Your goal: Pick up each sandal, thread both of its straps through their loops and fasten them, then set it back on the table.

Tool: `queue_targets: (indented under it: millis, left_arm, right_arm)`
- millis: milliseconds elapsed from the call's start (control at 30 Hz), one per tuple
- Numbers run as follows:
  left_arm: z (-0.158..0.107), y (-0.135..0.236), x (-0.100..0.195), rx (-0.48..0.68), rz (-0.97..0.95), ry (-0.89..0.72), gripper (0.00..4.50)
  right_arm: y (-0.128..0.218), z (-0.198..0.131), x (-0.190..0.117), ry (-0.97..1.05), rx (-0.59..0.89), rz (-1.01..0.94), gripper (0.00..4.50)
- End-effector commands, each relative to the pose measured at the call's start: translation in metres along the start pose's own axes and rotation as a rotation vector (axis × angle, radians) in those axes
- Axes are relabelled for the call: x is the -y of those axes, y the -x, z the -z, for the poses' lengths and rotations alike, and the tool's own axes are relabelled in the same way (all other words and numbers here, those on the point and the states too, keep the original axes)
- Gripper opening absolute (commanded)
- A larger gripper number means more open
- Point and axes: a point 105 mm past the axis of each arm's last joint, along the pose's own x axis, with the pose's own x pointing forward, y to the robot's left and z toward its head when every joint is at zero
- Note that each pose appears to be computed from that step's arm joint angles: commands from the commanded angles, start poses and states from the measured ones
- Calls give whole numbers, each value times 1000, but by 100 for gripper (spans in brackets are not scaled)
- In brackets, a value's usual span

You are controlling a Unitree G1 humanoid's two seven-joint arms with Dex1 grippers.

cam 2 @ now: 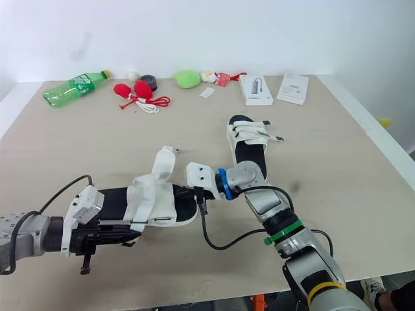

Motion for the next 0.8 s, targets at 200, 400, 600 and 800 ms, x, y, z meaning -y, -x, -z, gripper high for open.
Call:
queue_targets:
  millis: [200,400,600,800]
  left_arm:
    - [-5,-7,2,32,-10,-74,244]
    - [-11,0,-16,76,-124,-164,294]
    - [-18,-6,-24,97,-127,-201,294]
    - [-6,-3,-13,81,-102,-147,294]
  right_arm:
    - [4,34,-7,-87,-118,4,0]
    - [4,35,-9,-89,-120,1,0]
    - [1,34,-8,-86,-116,-2,0]
    - [2,34,-9,-85,-116,-3,0]
